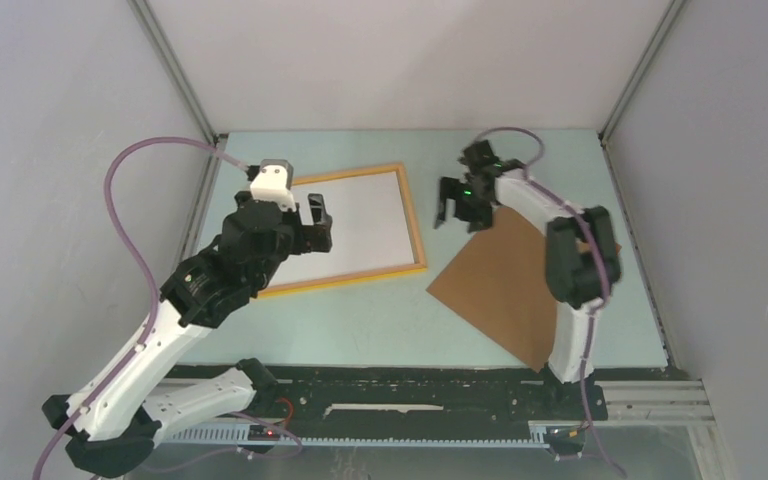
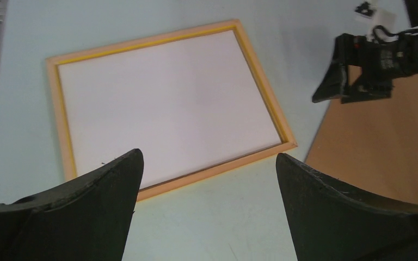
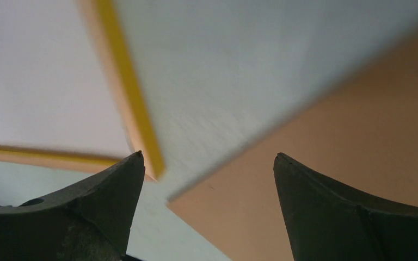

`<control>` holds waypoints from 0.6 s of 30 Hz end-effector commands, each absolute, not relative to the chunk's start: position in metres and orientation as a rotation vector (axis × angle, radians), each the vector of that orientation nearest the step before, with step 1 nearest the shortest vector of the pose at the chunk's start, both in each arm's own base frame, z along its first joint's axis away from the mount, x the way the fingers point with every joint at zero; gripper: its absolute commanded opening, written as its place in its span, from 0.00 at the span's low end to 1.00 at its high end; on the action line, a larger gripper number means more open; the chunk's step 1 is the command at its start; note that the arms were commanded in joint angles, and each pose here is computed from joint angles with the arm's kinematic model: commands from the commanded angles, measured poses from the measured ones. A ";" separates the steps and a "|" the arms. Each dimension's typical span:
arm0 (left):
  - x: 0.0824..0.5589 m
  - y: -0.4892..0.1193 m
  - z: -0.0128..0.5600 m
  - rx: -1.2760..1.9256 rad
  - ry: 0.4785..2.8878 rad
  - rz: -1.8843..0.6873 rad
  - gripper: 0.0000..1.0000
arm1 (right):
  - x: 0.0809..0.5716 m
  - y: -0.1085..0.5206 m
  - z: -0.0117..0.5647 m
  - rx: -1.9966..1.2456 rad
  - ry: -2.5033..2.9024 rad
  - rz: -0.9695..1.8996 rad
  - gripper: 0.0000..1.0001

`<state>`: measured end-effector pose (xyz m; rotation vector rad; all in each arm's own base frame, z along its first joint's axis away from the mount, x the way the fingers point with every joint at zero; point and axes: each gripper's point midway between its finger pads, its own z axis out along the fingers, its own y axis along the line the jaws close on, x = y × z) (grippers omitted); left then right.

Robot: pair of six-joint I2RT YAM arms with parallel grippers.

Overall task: Put the photo into the frame
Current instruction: Turn over the photo from the photo frame, then pick up the photo frame item at the center of the board.

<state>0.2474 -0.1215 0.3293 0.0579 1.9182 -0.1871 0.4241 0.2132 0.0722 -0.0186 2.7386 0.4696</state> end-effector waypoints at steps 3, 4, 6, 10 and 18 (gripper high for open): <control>0.246 -0.193 0.286 0.186 2.033 -0.504 1.00 | 0.384 0.095 0.120 0.341 2.520 0.439 0.95; 0.246 -0.209 0.273 0.215 2.074 -0.561 1.00 | 0.373 0.075 0.117 0.400 2.511 0.390 0.96; 0.240 -0.245 0.248 0.292 2.164 -0.715 1.00 | 0.351 0.036 0.111 0.544 2.484 0.320 0.96; 0.234 -0.310 0.212 0.364 2.294 -0.941 1.00 | 0.310 -0.020 0.098 0.898 2.399 0.317 0.92; 0.273 -0.410 0.167 0.530 2.449 -0.849 0.94 | 0.250 -0.095 0.088 1.374 2.118 0.141 0.97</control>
